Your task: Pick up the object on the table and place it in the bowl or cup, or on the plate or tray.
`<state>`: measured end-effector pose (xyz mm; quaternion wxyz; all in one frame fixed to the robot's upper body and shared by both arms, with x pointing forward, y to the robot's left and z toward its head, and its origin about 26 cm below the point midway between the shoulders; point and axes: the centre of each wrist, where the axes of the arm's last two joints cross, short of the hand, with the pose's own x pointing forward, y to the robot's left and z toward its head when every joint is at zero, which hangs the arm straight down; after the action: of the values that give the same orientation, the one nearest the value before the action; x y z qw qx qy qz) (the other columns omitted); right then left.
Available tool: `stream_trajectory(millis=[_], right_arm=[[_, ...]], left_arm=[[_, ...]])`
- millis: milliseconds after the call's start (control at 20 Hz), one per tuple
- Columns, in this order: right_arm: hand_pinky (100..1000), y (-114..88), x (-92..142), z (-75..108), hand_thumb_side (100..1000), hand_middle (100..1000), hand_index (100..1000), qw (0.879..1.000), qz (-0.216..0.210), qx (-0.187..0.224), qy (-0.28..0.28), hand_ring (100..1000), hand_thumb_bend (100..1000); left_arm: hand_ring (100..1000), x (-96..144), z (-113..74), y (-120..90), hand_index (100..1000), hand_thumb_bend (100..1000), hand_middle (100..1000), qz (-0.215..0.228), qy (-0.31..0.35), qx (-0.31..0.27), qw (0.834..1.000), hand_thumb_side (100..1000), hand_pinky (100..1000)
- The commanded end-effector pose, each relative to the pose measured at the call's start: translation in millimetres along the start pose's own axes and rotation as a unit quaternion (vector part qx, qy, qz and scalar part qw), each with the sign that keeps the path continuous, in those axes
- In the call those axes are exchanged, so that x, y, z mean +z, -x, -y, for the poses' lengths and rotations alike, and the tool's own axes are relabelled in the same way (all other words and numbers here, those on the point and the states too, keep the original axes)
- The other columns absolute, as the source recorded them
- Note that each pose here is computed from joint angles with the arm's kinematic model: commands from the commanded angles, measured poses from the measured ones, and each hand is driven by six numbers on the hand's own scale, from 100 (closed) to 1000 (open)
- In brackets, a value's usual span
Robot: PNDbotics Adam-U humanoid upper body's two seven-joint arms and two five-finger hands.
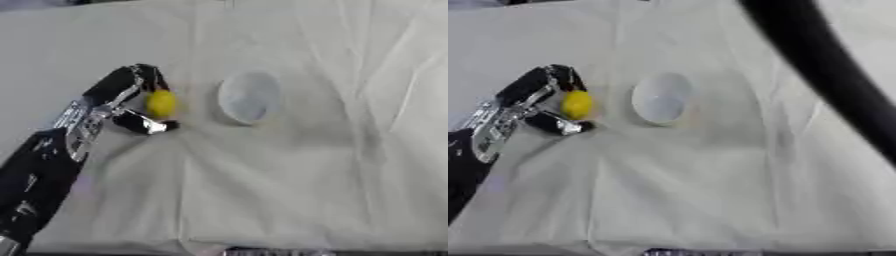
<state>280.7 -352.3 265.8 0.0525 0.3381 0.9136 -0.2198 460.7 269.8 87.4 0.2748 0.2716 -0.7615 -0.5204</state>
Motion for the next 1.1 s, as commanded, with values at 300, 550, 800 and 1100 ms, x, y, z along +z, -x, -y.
stream_trajectory(millis=[300, 550, 800, 1100], right_arm=[[604, 1.6, -6.9, 6.5, 1000, 805, 796, 1.000, 0.015, 0.002, 0.021, 733, 100], [596, 1.5, -6.6, 6.5, 1000, 801, 795, 1.000, 0.012, 0.001, 0.019, 726, 100], [589, 1.7, -7.0, 7.2, 1000, 797, 794, 1.000, 0.010, 0.002, 0.016, 720, 100], [576, 2.1, -8.3, 8.2, 1000, 791, 792, 1.000, 0.012, 0.003, 0.007, 707, 100]], left_arm=[[100, -10.0, -20.6, 0.4, 197, 172, 100, 0.021, 0.006, -0.055, 0.998, 100, 100], [100, -18.7, -37.8, -0.6, 209, 210, 100, 0.050, 0.028, -0.092, 0.994, 100, 100], [100, -22.4, -72.2, 3.1, 229, 240, 118, 0.079, 0.016, -0.127, 0.989, 100, 100], [127, -2.4, -118.2, 9.3, 252, 235, 138, 0.105, 0.004, -0.147, 0.983, 100, 100]])
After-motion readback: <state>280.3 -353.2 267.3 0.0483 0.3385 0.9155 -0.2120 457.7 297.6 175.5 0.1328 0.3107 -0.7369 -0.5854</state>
